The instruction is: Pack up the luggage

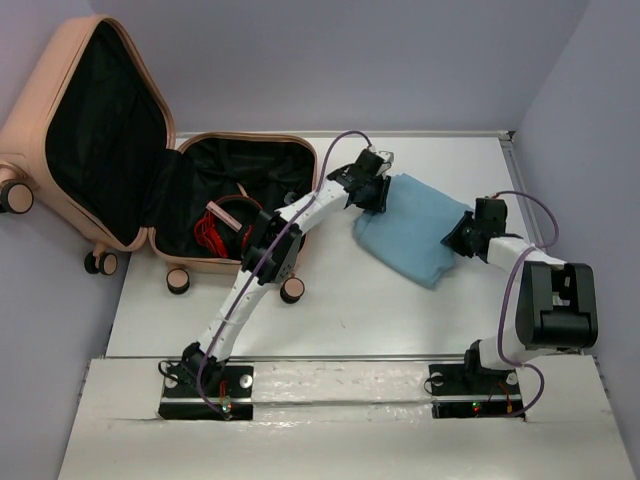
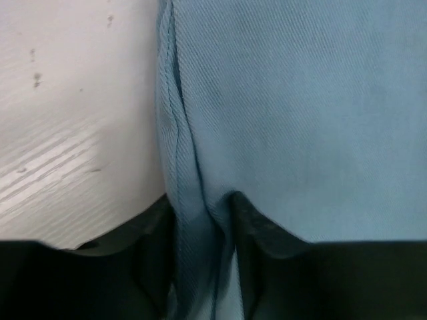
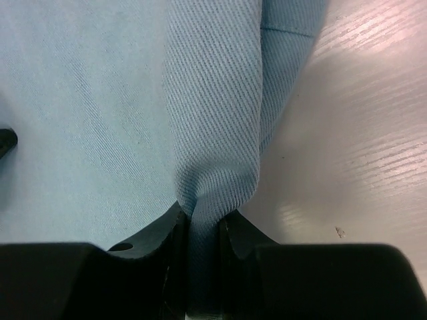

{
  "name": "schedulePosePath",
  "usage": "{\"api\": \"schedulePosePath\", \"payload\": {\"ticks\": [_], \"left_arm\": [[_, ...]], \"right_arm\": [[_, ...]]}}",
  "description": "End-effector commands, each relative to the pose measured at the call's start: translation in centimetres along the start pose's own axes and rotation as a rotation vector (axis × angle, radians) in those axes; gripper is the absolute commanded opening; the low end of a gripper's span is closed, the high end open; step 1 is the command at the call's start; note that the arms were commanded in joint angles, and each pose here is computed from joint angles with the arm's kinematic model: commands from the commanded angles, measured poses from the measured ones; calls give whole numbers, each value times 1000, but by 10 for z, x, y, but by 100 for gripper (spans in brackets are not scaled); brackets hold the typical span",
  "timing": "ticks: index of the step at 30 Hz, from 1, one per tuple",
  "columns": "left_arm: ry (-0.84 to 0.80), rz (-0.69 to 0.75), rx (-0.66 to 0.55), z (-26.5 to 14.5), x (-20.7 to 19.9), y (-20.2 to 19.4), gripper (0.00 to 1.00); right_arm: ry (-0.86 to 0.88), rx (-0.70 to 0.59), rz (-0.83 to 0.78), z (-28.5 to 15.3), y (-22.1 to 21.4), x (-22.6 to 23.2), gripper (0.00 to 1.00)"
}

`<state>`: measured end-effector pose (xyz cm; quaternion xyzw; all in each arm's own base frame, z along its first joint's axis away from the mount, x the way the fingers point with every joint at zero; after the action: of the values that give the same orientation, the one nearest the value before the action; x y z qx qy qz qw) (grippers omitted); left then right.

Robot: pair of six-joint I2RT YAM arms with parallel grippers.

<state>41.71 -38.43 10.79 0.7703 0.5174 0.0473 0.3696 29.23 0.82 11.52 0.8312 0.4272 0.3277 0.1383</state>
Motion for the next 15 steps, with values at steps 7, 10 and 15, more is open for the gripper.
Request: {"api": "schedulePosePath", "payload": {"ticks": [7, 10, 15], "left_arm": [[-182, -29, 94, 3, -14, -30, 6], [-243, -12, -37, -38, -33, 5, 6], [-316, -1, -210, -112, -55, 49, 6]], "right_arm": [[136, -74, -15, -21, 12, 16, 20], [186, -109, -22, -34, 18, 23, 16], [284, -204, -29, -73, 37, 43, 15]]}}
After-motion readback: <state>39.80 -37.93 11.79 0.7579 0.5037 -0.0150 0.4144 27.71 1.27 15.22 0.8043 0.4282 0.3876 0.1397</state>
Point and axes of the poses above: each gripper's point midway between its finger pads, its own z axis out along the fingers, its own x axis along the line the jaws close on, y = z × x, the point moved 10 cm from there along -z, back along the fingers, and after that the axes turned 1 degree about -z, right-handed, at the moved point
